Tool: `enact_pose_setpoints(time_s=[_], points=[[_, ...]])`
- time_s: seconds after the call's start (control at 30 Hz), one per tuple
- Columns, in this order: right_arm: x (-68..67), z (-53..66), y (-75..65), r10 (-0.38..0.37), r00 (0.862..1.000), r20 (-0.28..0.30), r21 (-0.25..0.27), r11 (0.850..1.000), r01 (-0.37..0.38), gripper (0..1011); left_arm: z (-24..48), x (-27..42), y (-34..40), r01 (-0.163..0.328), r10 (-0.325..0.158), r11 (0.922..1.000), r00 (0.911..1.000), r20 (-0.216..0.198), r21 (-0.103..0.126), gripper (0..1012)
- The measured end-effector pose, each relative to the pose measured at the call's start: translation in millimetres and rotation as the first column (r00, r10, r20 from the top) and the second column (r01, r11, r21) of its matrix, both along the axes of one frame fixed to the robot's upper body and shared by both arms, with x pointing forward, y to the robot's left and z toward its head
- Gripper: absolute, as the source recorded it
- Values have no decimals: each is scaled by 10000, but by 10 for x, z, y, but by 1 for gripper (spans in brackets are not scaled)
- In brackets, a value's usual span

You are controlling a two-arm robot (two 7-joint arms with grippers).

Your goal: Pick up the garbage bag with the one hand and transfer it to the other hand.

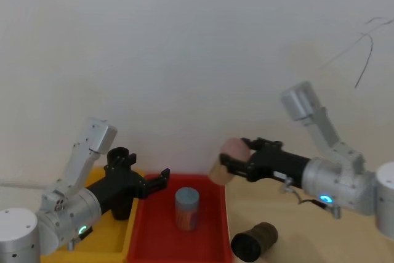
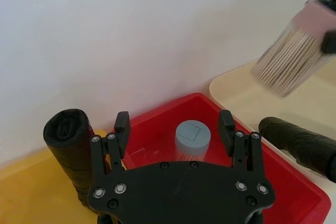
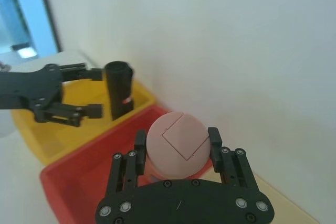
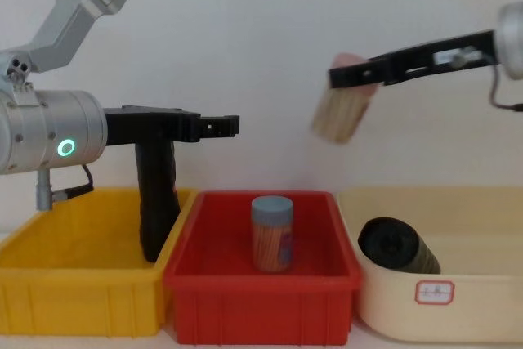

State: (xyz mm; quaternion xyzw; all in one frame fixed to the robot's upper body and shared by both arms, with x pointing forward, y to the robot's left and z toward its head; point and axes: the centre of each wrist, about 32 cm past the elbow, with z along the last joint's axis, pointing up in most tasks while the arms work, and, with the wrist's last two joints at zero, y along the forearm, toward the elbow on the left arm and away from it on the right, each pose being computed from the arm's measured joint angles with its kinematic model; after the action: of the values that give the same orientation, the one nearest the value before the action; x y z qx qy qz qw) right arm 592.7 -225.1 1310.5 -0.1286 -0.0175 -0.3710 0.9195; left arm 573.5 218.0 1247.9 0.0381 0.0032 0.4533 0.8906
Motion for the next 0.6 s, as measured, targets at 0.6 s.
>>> enact_pose_setpoints(time_s=[0.6], points=[[-287, -149, -584, -1610, 9869, -90, -270, 9866, 1607, 675, 0, 0, 0, 0, 0, 10000, 10000, 0, 0, 1000]])
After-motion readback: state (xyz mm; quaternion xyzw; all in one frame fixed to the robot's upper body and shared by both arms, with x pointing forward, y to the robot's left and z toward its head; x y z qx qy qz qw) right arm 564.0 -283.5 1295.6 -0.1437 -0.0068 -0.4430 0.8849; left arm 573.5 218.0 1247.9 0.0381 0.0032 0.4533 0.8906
